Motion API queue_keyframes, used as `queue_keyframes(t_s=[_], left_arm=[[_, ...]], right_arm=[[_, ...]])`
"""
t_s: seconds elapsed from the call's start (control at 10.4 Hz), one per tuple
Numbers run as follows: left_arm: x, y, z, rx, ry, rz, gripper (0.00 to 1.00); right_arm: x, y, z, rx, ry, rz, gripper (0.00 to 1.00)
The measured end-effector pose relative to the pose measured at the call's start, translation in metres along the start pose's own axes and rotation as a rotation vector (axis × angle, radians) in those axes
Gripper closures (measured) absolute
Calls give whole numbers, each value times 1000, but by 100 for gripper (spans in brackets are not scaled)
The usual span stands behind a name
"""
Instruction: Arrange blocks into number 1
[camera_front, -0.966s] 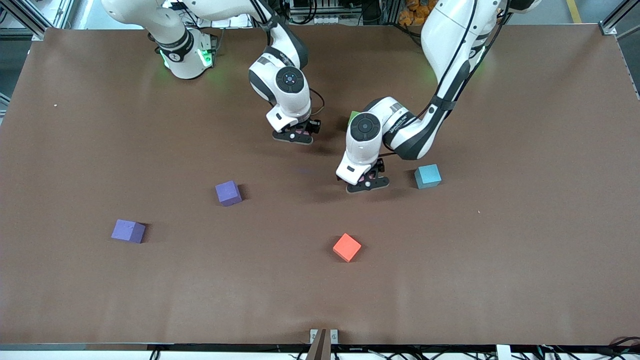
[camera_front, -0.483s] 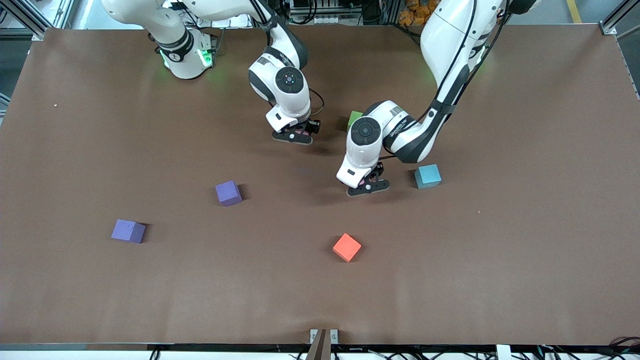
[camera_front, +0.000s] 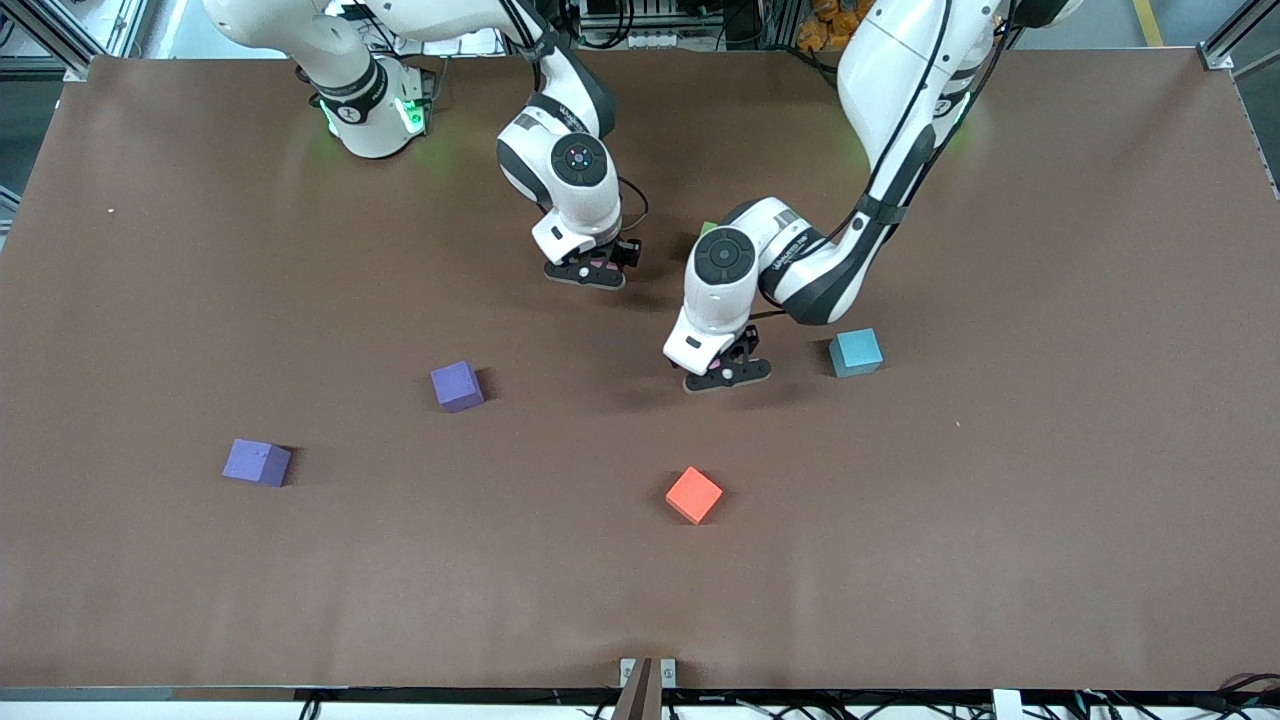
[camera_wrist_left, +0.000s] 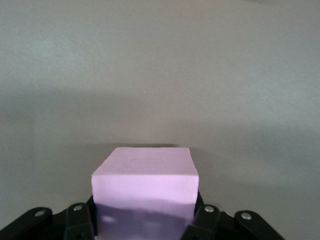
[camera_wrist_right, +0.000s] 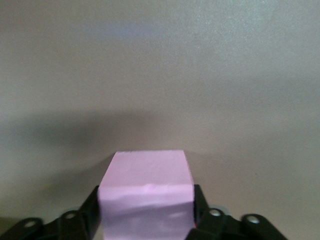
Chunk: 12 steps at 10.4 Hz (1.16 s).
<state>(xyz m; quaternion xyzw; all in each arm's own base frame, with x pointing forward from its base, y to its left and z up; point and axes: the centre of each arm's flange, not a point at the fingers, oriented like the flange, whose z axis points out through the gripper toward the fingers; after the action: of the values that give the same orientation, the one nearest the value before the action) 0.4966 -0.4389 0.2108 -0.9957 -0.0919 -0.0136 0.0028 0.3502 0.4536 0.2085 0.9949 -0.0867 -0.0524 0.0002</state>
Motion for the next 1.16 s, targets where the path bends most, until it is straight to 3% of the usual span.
queue_keyframes(t_s=[0.1, 0.19, 0.68, 0.97, 1.16], left_arm=[[-4, 5, -2, -3, 2, 5, 36], [-8, 8, -3, -6, 3, 9, 36], [-39, 38, -11, -23, 12, 71, 36], [-83, 71, -18, -38, 20, 200, 36], [-103, 94, -18, -45, 21, 253, 36]], right_arm=[[1, -1, -8, 13, 8, 0, 5], [2, -2, -21, 28, 19, 0, 0], [42, 50, -85, 55, 54, 17, 0], [97, 109, -128, 67, 80, 64, 0], [144, 164, -138, 58, 98, 5, 0]])
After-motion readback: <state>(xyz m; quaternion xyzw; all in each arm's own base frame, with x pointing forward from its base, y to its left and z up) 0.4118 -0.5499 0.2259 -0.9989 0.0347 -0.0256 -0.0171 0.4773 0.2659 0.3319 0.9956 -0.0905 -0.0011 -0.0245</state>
